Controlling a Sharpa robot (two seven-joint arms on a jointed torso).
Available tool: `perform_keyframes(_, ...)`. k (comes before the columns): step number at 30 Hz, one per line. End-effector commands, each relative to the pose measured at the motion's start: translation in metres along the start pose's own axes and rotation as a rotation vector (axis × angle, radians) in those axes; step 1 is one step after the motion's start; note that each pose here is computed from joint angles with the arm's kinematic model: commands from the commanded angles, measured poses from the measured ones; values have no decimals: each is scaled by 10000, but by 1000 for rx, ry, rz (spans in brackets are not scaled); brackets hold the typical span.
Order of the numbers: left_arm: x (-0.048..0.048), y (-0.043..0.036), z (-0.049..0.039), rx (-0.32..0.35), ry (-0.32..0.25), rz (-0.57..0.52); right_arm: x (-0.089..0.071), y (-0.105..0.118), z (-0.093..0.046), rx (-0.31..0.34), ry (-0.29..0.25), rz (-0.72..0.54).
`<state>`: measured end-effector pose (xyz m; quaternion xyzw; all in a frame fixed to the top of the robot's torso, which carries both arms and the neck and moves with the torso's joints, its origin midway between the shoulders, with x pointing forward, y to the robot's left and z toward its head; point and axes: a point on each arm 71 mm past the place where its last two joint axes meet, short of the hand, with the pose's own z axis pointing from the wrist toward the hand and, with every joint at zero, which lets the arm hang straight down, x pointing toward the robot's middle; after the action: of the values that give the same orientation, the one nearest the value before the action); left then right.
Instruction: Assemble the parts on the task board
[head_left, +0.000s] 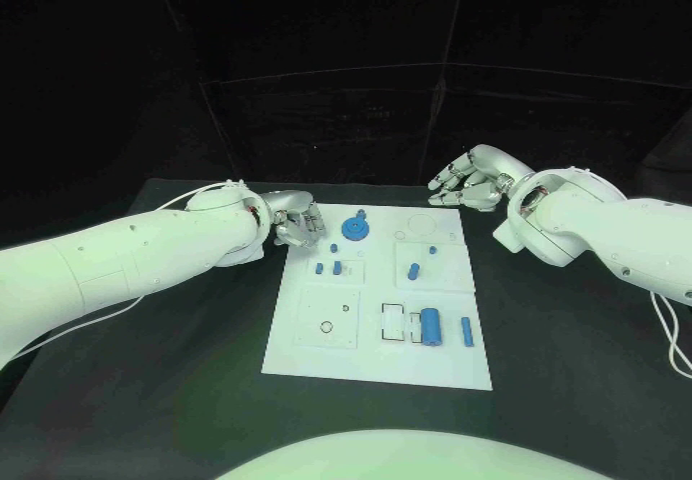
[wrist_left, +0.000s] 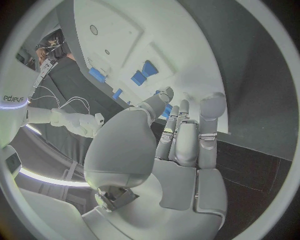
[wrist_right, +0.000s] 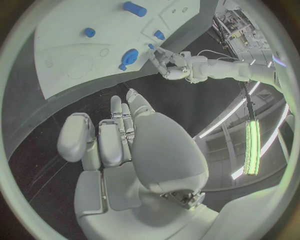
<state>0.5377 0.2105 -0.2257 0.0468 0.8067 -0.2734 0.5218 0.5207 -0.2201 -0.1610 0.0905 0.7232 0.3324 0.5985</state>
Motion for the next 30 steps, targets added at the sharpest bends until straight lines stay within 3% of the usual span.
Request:
perform_keyframes(1, -120, 41, -79, 31, -130, -240, 45, 45, -26, -67, 39, -220)
perform_keyframes(6, -214, 96, -221, 90, -247, -587, 139, 24, -88, -97, 62, -367)
perform_keyframes(9, -259, 60, -287, 168, -313, -779, 210, 5, -122, -108, 78, -431)
perform_keyframes(14, -279, -23, -357, 255, -374, -1001, 319, -15, -161, -120, 94, -484)
perform_keyframes(22, -237, -172, -426, 325, -372, -1130, 471, -53, -193, -118, 148, -512)
perform_keyframes(30, -229, -182, -467, 332, -379, -1170, 562, -79, -194, -108, 178, -516)
